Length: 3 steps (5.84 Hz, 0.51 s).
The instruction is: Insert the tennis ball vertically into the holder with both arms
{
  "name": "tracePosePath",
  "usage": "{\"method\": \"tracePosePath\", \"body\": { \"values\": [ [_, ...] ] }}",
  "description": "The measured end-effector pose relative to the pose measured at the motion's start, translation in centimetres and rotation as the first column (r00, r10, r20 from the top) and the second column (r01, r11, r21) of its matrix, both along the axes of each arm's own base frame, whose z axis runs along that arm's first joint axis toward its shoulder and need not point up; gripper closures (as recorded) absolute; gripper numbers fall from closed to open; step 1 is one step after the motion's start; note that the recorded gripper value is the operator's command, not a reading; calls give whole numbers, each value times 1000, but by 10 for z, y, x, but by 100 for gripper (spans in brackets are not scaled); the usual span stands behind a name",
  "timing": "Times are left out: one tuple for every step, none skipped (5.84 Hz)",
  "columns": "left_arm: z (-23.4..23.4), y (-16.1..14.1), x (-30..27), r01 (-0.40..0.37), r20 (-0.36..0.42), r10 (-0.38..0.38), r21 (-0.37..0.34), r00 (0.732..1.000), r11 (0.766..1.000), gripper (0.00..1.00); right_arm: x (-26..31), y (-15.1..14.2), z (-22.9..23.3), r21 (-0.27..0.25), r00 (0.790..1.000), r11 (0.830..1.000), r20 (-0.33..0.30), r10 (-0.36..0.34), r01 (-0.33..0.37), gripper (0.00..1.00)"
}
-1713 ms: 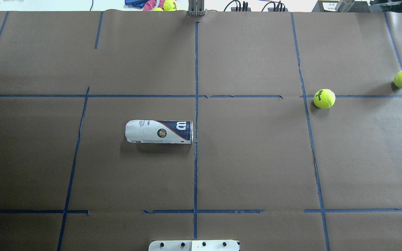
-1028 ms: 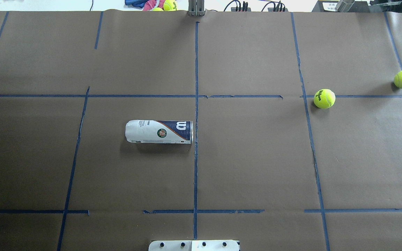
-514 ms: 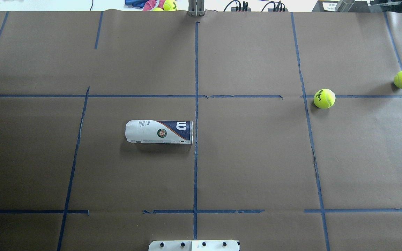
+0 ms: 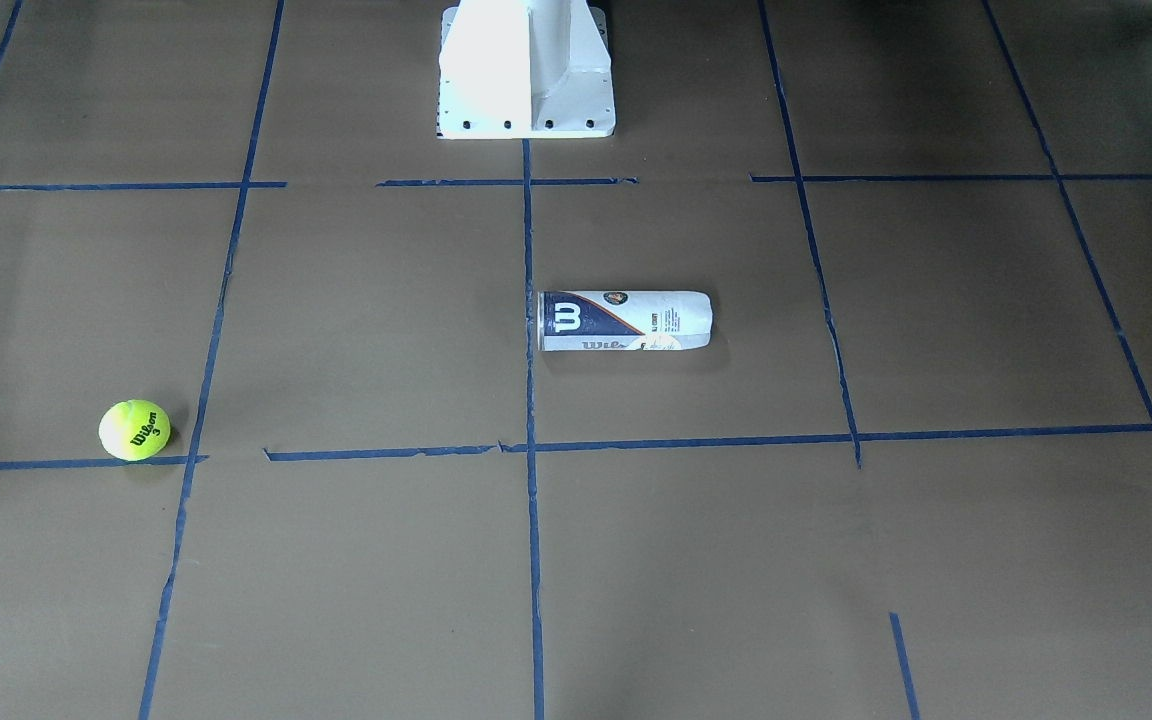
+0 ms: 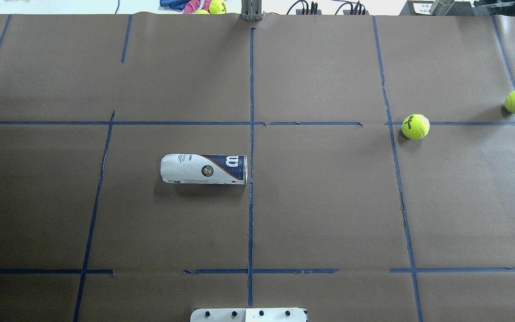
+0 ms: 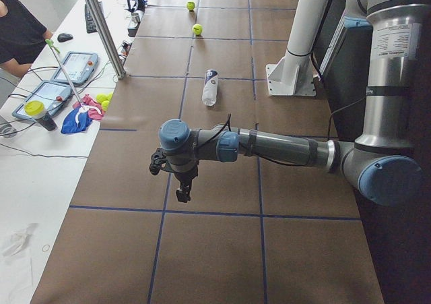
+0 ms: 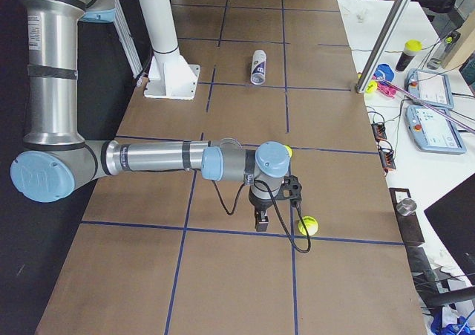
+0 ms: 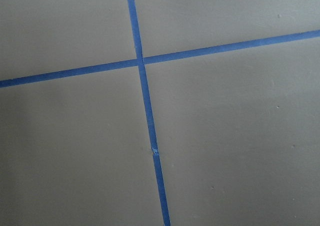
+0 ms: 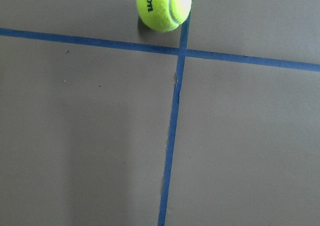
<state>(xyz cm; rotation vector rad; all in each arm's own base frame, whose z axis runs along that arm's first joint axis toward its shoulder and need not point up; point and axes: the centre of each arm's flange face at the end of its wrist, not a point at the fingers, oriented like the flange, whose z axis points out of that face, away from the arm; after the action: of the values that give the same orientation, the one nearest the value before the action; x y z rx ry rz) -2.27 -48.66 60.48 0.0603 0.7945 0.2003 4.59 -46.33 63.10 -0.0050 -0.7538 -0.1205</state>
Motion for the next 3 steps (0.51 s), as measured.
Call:
{"method": "tracePosePath", "body": {
  "values": [
    [-2,0,0,0,-2,1,20,1000,1000,0,0,-1,0,1,1000,1000,0,0,0,0],
    [-4,-1,1,-2,-3,3,34,1000,999,0,0,-2,-1,2,1000,1000,0,0,0,0],
    [-6,-3,8,-14,-5,14,52,1000,999,0,0,-2,-2,4,1000,1000,0,1,-1,0]
  ]
}}
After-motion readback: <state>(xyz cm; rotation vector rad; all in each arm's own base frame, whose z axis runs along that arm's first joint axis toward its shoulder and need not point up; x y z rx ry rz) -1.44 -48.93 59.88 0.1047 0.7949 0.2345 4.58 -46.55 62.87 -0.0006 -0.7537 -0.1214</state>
